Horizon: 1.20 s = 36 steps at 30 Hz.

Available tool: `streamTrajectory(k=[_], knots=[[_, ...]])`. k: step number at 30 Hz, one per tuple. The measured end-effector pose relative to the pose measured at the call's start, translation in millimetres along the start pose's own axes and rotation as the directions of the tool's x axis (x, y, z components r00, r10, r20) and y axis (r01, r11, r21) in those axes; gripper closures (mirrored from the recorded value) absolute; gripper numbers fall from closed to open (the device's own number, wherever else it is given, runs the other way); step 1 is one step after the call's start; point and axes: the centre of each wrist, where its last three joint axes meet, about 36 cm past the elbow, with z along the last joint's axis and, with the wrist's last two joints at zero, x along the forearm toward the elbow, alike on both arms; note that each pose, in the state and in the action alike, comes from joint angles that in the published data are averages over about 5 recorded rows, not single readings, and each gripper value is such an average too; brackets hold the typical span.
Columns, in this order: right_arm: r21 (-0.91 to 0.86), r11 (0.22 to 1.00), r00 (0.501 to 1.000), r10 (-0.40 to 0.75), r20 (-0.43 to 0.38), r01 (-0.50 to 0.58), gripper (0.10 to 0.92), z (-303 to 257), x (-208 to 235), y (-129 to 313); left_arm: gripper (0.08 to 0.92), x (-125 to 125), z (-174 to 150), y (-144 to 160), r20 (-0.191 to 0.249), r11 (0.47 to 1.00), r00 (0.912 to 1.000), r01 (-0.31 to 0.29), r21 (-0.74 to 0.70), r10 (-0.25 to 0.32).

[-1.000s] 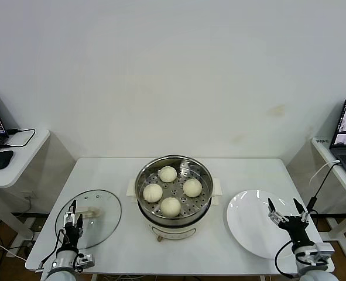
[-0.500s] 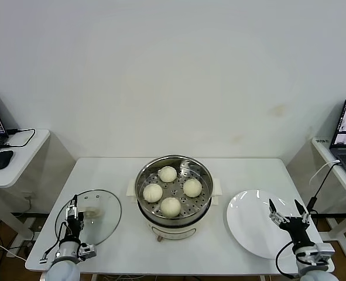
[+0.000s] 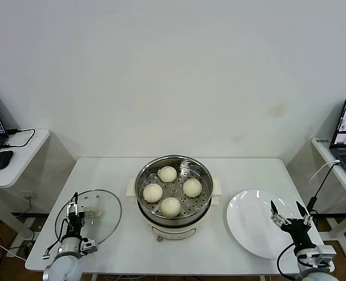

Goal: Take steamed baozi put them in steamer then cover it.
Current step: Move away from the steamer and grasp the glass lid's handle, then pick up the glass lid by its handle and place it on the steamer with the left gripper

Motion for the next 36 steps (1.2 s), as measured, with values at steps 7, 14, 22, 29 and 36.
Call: streamTrajectory(k=[7, 14, 22, 29, 36], knots=[[0.006, 1.0, 1.0, 0.0, 0.001, 0.0, 0.2, -1, 1, -2, 0.346, 0, 2, -3, -0.003, 1.0, 1.0, 0.005, 0.009, -0.005], [0.012, 1.0, 1.0, 0.0, 0.002, 0.0, 0.2, -1, 4, -2, 0.554, 1, 3, -6, -0.004, 1.0, 1.0, -0.002, 0.013, 0.002], [0.014, 1.0, 1.0, 0.001, 0.007, -0.001, 0.2, -2, 3, -2, 0.779, 4, 5, -6, -0.007, 1.0, 1.0, 0.007, 0.024, -0.007], [0.011, 1.0, 1.0, -0.002, 0.014, 0.002, 0.2, -7, 0, -2, 0.855, 14, 5, 8, -0.025, 0.998, 0.9996, 0.013, 0.058, -0.012], [0.004, 1.0, 1.0, -0.006, 0.023, 0.006, 0.2, -13, -4, 1, 0.855, 33, 0, 39, -0.047, 0.993, 0.9987, 0.026, 0.117, -0.02]])
